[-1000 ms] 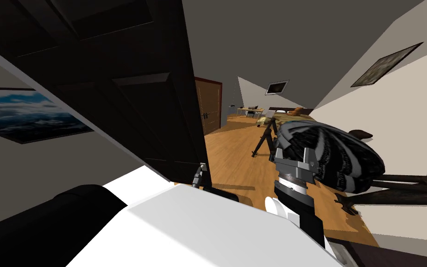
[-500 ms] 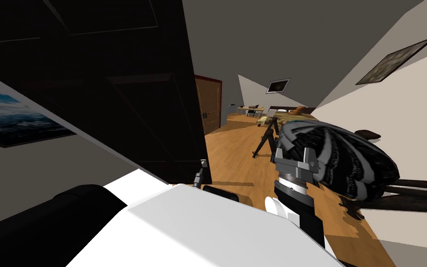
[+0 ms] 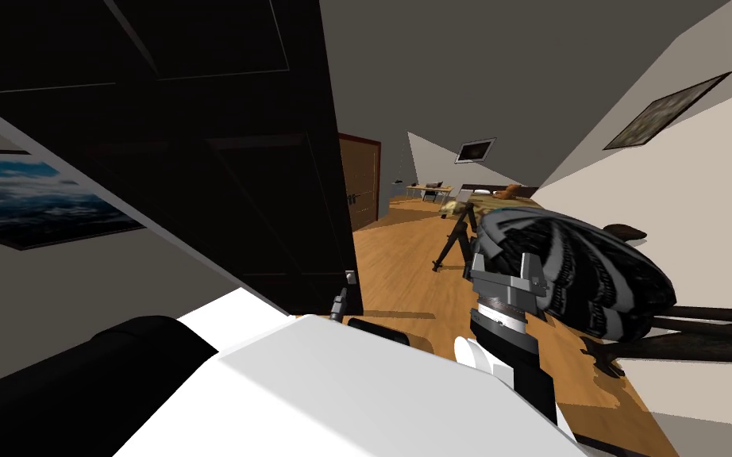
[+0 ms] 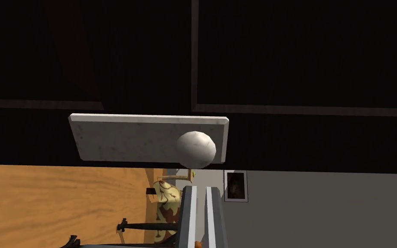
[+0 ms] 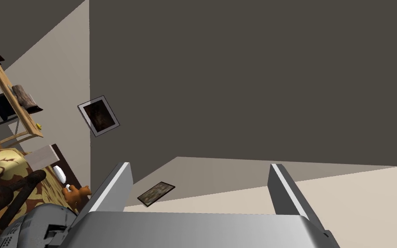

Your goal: Push the door open

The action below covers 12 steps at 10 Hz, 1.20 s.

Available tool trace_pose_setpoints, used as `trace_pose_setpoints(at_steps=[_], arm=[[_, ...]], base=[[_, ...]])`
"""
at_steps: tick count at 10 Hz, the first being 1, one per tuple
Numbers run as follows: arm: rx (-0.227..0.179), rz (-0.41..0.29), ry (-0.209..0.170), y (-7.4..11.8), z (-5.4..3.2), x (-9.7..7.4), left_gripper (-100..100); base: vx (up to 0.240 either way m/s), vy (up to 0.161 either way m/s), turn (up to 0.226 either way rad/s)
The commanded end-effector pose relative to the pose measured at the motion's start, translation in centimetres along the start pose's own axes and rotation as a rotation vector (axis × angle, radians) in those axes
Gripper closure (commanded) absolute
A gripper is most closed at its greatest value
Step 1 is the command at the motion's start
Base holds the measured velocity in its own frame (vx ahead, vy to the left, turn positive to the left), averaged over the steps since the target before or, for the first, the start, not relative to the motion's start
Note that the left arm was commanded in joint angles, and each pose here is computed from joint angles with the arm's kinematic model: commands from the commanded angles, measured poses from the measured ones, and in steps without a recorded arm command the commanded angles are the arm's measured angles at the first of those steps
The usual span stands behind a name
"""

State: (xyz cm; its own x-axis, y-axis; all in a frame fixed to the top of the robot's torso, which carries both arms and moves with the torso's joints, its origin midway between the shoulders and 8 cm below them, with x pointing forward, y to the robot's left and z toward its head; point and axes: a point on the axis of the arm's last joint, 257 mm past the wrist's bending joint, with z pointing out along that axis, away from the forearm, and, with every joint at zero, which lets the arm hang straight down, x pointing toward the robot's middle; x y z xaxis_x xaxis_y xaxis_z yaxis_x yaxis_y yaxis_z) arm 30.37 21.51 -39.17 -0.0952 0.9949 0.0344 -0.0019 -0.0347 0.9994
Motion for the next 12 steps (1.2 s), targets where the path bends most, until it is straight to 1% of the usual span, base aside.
trace_pose_setpoints(at_steps=[1, 2, 3, 5, 6, 7, 9, 10, 12], arm=[[0.004, 0.026, 0.004, -0.2, -0.71, 1.3, -100], [0.006, 0.028, 0.022, -0.3, -1.15, 2.1, -100], [0.007, 0.008, 0.053, -0.2, -1.45, 2.1, -100], [0.007, -0.03, 0.091, 0.0, -1.58, 1.5, -100], [0.007, -0.018, 0.08, -0.1, -1.58, 1.7, -100], [0.008, 0.01, 0.067, -0.2, -1.54, 2.6, -100], [0.006, 0.031, 0.059, -0.3, -1.24, 3.4, -100], [0.005, 0.031, 0.061, -0.3, -1.06, 3.5, -100], [0.003, 0.015, 0.073, -0.2, -0.66, 3.0, -100]], base=[[-0.049, -0.013, 0.042], [-0.077, -0.037, 0.057], [-0.103, -0.075, 0.055], [-0.093, -0.12, 0.043], [-0.034, -0.064, 0.011], [0.101, 0.035, -0.013], [0.197, 0.076, -0.021], [0.238, 0.051, -0.014], [0.217, 0.017, 0.009]])
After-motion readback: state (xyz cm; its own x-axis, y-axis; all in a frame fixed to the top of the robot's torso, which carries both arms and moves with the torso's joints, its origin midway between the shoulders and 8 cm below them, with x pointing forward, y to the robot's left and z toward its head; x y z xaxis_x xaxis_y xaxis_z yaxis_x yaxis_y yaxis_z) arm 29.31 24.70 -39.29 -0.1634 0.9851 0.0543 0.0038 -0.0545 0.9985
